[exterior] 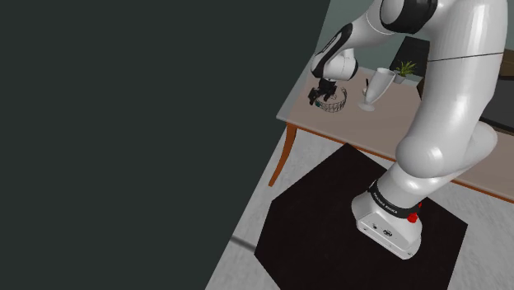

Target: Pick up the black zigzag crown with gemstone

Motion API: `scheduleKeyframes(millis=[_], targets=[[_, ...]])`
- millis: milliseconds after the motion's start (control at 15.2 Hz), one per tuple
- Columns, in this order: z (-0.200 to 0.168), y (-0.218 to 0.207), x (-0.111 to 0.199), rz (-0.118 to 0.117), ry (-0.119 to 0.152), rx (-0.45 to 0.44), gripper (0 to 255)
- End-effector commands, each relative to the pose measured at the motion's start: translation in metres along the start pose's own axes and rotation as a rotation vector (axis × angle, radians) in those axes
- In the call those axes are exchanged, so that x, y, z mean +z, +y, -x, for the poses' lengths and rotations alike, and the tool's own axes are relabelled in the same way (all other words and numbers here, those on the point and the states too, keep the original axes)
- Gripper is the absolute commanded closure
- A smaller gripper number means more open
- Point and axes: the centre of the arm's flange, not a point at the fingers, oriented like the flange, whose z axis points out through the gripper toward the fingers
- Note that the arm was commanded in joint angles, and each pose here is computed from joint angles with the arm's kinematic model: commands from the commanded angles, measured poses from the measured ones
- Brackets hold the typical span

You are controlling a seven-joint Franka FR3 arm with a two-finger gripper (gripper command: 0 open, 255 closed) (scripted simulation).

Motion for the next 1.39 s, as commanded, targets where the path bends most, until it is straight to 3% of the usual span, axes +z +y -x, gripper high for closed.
scheduleKeyframes(millis=[0,132,198,792,1320], targets=[[0.002,-0.001,0.011,0.0,0.0,0.0,0],[0.002,-0.001,0.014,0.0,0.0,0.0,0],[0.003,-0.001,0.014,0.0,0.0,0.0,255],[0.002,-0.001,0.014,0.0,0.0,0.0,255],[-0.003,0.002,-0.028,0.0,0.0,0.0,255]])
